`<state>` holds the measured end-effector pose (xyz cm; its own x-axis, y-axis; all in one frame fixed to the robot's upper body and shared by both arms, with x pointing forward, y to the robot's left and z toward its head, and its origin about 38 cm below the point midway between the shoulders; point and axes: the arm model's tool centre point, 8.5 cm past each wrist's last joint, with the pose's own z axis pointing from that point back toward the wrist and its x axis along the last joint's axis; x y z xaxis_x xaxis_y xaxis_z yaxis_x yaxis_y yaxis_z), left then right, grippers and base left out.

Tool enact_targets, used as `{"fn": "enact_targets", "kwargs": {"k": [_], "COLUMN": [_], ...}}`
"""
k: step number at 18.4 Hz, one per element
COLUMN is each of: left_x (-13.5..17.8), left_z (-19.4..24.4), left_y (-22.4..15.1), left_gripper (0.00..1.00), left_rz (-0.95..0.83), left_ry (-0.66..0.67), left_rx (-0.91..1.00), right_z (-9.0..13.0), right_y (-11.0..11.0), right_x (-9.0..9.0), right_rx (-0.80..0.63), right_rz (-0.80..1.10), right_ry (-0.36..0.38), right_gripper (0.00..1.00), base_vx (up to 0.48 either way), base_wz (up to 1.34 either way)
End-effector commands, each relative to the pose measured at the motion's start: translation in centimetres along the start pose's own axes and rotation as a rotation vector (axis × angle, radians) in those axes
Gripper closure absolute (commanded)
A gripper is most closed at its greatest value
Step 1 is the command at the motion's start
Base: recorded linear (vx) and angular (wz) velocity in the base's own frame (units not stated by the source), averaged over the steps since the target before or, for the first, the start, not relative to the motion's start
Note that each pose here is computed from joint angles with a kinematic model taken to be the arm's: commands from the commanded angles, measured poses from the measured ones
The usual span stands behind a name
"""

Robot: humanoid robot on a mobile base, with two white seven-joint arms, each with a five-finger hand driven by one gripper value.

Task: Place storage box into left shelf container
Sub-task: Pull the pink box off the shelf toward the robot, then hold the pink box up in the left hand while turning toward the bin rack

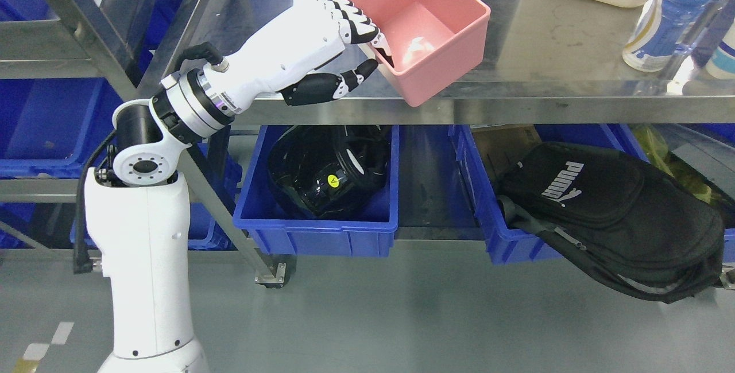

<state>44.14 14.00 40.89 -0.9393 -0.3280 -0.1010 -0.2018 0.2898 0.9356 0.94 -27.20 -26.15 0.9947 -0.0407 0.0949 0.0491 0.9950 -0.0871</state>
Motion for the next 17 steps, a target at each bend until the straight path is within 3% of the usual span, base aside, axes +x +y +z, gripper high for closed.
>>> {"fn": "enact_targets", "kwargs": {"k": [1,7,17], "left_x": [1.33,1.48,1.45], "left_z": [0.02,-0.19,-0.16], "left_y": [-1.02,-1.18,-1.22], "left_gripper": [0.98,0.98,0.98], "left_rz": [-0.009,-0.008,-0.005], "left_ry": [-0.030,-0.037,-0.036], "left_rx": [-0.032,-0.038,-0.033], "right_z": [-0.02,-0.02,-0.02], "right_y": [-1.16,-1.16,-1.16], "right_x": [0.18,0.18,0.18], "right_rx": [-0.018,-0.018,-0.018], "right_rz": [-0.001,-0.001,-0.001], "right_ry": [-0.012,-0.012,-0.012], "right_gripper": [0.00,0.00,0.00], "base_vx": [-0.125,-0.107,-0.021], "base_wz": [0.37,0.70,1.29]}}
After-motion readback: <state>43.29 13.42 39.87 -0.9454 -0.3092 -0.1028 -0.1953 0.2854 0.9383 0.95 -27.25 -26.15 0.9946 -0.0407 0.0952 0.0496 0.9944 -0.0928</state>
